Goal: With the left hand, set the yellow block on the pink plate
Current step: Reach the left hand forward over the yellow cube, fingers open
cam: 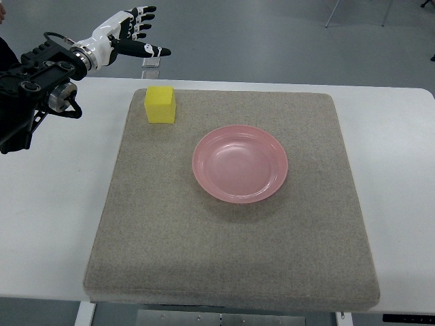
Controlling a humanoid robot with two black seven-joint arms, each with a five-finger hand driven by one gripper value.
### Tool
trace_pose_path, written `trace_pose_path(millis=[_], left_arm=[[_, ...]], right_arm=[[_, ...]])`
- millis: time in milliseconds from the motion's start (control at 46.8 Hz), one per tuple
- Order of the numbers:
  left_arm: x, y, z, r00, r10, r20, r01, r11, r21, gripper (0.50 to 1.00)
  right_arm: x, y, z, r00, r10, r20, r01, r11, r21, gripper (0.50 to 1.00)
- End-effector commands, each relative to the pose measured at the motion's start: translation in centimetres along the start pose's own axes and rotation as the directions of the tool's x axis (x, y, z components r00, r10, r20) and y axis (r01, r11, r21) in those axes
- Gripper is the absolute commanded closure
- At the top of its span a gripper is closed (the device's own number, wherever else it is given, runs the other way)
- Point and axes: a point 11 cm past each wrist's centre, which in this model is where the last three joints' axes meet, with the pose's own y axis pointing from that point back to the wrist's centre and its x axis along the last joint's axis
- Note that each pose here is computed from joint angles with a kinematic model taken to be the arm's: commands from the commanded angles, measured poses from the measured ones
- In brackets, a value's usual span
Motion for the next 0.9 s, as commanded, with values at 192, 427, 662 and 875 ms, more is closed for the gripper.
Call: trace_pose_path(millis=[192, 427, 662, 875], left_arm=[[-1.4, 0.1, -0.4, 0.956, -0.147, 0.253, 0.136, 0.989, 0.062, 0.510], [-1.8, 0.2, -1.1, 0.844, -0.234, 0.483, 0.187, 0.972, 0.143, 0.516], [-2.0, 0.3, -1.2, 0.731, -0.286, 0.619, 0.215, 0.958, 0.189, 0.523], [-2.7, 0.5, -2.2, 0.680, -0.323, 0.658, 0.240, 0.946, 0.217, 0.523]], right_arm=[[0.0, 0.0, 0.0, 1.000, 0.002, 0.000, -0.002, 1.000, 0.000, 0.576], [0.0, 0.0, 0.0, 1.000, 0.000, 0.000, 0.000, 1.000, 0.000, 0.576], [0.0, 0.0, 0.0, 1.000, 0.000, 0.000, 0.000, 1.000, 0.000, 0.576], [0.0, 0.0, 0.0, 1.000, 0.000, 0.000, 0.000, 1.000, 0.000, 0.576]])
